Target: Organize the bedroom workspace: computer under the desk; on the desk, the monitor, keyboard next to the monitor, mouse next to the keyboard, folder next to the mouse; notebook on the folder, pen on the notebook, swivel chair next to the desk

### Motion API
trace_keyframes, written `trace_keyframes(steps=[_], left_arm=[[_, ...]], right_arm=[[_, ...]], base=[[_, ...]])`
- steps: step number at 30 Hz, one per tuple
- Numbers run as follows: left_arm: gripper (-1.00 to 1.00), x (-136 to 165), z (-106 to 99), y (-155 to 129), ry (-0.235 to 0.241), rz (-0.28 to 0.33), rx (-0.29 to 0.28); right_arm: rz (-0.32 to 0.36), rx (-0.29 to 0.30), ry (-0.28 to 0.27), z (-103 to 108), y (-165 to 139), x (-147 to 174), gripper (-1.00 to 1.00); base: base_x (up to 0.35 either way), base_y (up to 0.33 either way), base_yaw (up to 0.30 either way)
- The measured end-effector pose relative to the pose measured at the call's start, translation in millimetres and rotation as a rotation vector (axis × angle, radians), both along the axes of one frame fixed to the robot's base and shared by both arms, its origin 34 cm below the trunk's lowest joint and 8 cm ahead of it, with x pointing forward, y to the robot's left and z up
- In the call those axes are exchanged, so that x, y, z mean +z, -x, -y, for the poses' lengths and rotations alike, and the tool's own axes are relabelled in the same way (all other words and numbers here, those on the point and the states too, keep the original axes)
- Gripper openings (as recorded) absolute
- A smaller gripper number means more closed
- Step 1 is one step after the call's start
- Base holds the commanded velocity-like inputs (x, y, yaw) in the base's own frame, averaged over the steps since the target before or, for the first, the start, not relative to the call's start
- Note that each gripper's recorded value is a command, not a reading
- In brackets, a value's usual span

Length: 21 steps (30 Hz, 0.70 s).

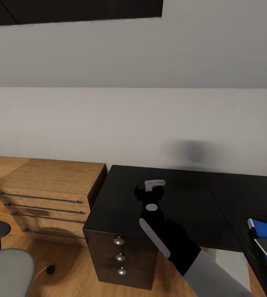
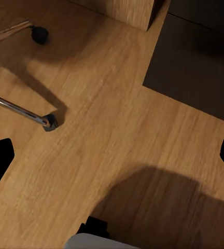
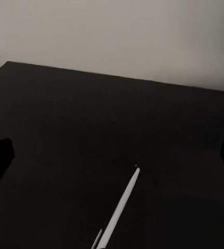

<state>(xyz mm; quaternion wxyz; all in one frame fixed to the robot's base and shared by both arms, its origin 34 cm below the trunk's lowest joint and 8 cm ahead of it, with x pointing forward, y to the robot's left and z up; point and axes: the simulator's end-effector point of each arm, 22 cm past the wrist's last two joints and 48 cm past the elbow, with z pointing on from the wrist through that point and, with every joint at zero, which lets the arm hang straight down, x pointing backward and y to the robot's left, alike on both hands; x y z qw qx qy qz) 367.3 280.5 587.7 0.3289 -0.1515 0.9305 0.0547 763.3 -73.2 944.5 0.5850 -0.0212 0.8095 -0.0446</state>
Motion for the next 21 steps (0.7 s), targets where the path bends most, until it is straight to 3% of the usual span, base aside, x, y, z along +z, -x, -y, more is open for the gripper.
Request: trace_keyframes(steps=[4,8,15,21], left_arm=[[1.00,0,0,0,0.001,0.001,0.000],[1.00,0,1,0,0.002,0.001,-0.002],[1.00,0,2,0,0.005,0.002,-0.002],[1.00,0,8,0,0.013,0.001,0.000]], right_arm=[[-0.059,0.044,0.025,-1,-26,-19,1.00],[-0.148,0.064,-0.008,6,-39,-53,1.00],[-0.290,0.090,-0.045,16,-32,-112,1.00],[-0.337,0.085,-0.065,21,-26,-130,1.00]], base=[[0.000,0.000,0.000],[0.000,0.000,0.000],[0.000,0.000,0.000],[0.000,0.000,0.000]])
